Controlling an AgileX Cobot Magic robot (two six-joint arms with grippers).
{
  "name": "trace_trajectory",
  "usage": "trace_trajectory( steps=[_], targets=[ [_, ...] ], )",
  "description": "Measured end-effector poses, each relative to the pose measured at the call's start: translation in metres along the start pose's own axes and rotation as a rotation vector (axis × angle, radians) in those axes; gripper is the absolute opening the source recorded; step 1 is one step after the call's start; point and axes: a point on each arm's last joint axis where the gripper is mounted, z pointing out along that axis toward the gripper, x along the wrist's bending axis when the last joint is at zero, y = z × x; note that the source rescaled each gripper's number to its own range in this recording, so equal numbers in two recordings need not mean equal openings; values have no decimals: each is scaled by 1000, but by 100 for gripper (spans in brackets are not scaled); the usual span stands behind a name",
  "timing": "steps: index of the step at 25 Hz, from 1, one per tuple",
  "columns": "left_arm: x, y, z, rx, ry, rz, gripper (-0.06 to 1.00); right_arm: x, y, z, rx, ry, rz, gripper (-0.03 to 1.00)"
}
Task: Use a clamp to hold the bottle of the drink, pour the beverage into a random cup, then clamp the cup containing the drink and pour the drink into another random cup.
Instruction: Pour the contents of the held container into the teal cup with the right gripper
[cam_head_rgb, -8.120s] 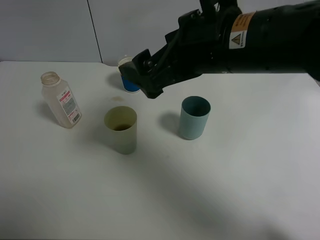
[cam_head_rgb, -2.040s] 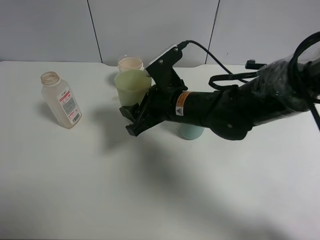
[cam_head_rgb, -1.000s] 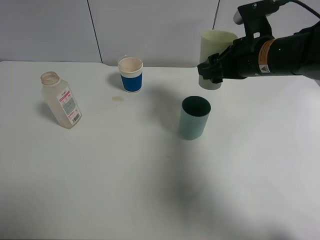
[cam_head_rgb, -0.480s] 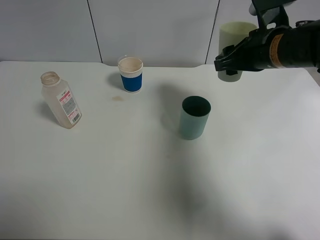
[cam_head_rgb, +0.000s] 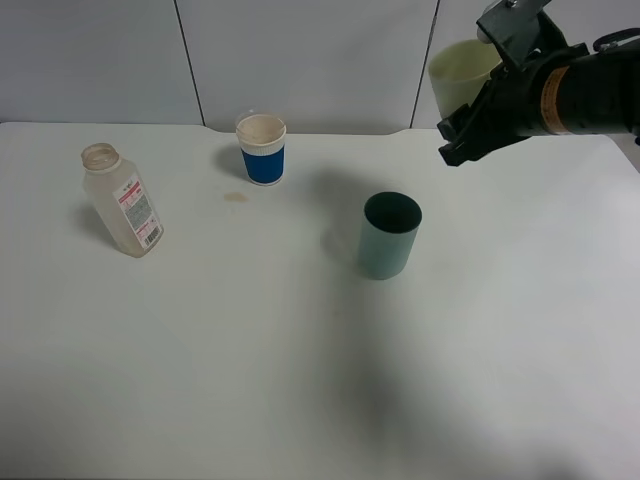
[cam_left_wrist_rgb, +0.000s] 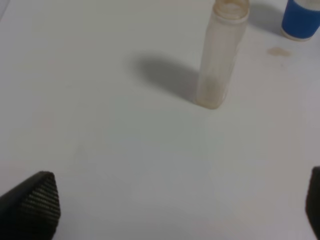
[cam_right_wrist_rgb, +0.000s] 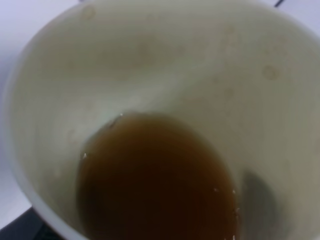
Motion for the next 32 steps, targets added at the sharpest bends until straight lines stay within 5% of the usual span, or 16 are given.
trace_trajectory(
  steps=[16, 32],
  targets=[
    [0, 0, 0, 0, 0, 0, 100, 15, 4, -1, -83, 153, -416, 4],
    [0, 0, 0, 0, 0, 0, 100, 12, 4, -1, -71, 98, -666, 4]
  ],
)
